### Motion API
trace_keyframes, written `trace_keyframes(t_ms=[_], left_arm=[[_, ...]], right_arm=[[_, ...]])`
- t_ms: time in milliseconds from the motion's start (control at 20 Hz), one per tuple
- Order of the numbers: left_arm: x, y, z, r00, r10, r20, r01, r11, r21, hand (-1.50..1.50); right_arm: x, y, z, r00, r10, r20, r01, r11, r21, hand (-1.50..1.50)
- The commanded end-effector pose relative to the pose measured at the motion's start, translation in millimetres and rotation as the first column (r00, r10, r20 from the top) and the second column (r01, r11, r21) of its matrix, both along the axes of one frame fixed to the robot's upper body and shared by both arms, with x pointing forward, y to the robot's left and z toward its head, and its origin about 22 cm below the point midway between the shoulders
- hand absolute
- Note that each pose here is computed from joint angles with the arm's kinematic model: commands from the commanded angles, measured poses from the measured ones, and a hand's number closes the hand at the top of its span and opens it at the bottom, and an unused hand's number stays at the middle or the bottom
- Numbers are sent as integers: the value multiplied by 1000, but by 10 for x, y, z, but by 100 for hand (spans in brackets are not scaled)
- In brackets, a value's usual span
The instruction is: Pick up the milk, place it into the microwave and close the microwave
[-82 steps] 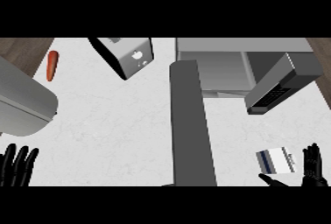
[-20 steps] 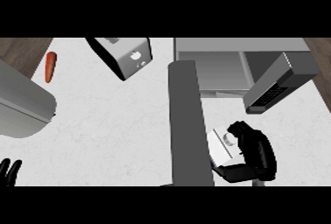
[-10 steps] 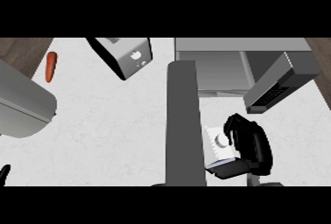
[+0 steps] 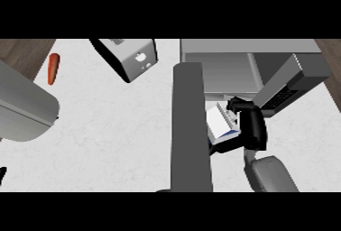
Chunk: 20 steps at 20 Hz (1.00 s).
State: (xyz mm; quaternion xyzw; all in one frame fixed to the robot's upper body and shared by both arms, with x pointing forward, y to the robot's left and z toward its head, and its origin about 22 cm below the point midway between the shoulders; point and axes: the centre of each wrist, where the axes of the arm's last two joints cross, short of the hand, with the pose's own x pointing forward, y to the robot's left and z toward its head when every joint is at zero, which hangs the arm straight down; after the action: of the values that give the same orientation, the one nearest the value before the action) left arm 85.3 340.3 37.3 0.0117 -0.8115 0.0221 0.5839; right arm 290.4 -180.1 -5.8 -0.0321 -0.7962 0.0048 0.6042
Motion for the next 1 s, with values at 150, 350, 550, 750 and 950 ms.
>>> trace_keyframes(t_ms=[150, 350, 550, 750, 950], left_arm=[[172, 123, 38, 1000, -19, 3, 19, 1000, 5, -150], [64, 140, 141, 1000, -3, -16, 3, 1000, 9, -150], [63, 177, -63, 1000, -11, -20, 11, 1000, 1, -150], [204, 102, 7, 999, -34, -8, 34, 999, 3, -150], [250, 142, 0, 999, -33, 3, 33, 999, 14, -150]], right_arm=[[458, 161, -280, 992, -103, -78, 104, 994, 14, 150], [711, 32, -273, 992, -107, -73, 110, 993, 33, 150], [888, -55, -321, 994, -104, -30, 105, 994, 8, 150], [956, -163, -369, 995, -92, 31, 93, 994, -50, 150], [1085, -170, -247, 988, -133, 81, 141, 985, -99, 150]])
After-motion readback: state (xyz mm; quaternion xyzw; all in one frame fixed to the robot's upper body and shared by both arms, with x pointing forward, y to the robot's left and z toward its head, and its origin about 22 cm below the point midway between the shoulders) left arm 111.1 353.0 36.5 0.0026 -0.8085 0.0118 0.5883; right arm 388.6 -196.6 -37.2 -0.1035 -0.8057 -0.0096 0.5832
